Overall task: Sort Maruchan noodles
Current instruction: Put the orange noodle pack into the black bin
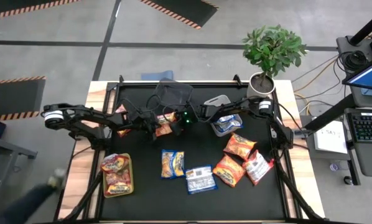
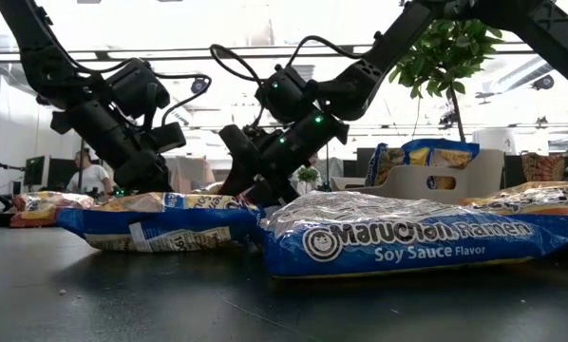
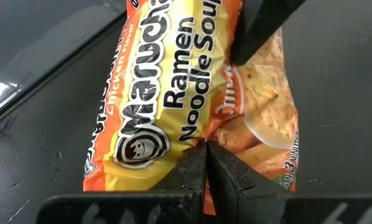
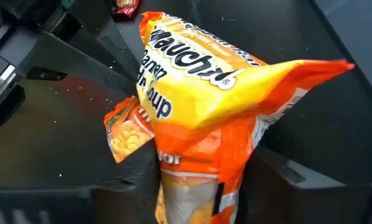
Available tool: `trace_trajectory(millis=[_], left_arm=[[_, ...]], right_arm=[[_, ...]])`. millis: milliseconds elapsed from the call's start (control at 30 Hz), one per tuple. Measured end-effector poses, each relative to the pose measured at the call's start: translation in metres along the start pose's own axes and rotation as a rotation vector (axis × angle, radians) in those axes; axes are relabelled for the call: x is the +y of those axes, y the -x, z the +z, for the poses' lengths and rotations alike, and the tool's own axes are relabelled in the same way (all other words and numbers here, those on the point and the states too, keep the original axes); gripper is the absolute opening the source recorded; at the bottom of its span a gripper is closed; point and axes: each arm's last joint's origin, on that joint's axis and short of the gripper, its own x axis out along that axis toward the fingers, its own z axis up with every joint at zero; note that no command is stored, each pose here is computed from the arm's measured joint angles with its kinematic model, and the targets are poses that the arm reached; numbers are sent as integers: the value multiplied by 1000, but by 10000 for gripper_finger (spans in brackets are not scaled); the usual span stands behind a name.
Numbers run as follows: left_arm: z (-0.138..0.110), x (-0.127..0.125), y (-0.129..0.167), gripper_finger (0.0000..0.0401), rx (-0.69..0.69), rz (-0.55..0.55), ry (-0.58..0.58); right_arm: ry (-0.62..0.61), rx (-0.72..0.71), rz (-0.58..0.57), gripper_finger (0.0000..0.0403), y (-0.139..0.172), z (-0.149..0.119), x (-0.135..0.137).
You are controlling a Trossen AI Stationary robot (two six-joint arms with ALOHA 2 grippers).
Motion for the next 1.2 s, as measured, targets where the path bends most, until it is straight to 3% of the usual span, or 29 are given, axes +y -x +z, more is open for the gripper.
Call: trace_trajectory(millis=[200, 333, 833, 1200], left_arm=[[3, 0, 3, 0, -22, -1, 1], [6, 0, 10, 0, -47, -2, -1], [29, 1, 66, 0, -292, 18, -62], [34, 1, 85, 0, -400, 35, -111]], right_arm=[[17, 2, 1, 91, 2, 2, 2], [37, 19, -6, 62, 7, 3, 3], [133, 122, 26, 56, 36, 9, 21], [224, 8, 80, 56, 93, 43, 54]])
